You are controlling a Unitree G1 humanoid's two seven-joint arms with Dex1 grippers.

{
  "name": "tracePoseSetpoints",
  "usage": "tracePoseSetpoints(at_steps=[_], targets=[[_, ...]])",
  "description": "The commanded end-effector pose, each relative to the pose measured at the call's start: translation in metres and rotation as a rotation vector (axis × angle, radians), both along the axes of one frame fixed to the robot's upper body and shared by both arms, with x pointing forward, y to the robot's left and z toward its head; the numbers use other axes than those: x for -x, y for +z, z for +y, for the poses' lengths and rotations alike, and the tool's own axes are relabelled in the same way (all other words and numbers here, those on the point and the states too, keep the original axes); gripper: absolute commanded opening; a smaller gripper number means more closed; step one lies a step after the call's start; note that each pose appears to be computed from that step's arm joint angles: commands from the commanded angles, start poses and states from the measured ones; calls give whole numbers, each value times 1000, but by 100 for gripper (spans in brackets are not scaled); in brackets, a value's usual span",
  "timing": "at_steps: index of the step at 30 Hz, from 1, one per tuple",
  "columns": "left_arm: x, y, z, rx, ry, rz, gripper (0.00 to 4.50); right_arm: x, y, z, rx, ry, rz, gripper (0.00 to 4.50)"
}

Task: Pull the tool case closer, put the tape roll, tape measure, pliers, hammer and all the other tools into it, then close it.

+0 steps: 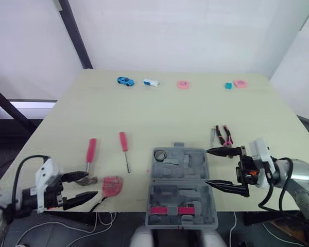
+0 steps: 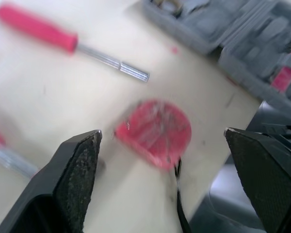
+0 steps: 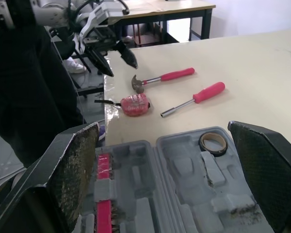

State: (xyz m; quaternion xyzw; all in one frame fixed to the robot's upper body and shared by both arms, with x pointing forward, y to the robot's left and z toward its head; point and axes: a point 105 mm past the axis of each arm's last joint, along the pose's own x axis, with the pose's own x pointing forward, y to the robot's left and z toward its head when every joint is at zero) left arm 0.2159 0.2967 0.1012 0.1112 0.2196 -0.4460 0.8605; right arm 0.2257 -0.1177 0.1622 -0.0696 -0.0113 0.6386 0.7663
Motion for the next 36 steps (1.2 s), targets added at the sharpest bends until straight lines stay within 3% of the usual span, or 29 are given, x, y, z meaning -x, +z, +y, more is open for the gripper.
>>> tracePoseSetpoints(at_steps=[1,4,8,17,31,36], targets=[[-7,1,-5,-56,-199,17,438,2,11,0,0,2,-60,450],[-27,-3,-13,-99,-292,-8,438,5,11,-2,12,-4,-63,450],[-36,-13,-16,-154,-374,-6,438,8,12,-2,16,-8,-63,450],[-39,-26,-31,-220,-510,27,438,13,12,-3,21,-22,-62,450],[-49,-28,-28,-296,-532,33,438,13,12,-4,25,-29,-63,450],[-46,-45,-22,-344,-535,39,438,13,13,-4,28,-28,-65,450]])
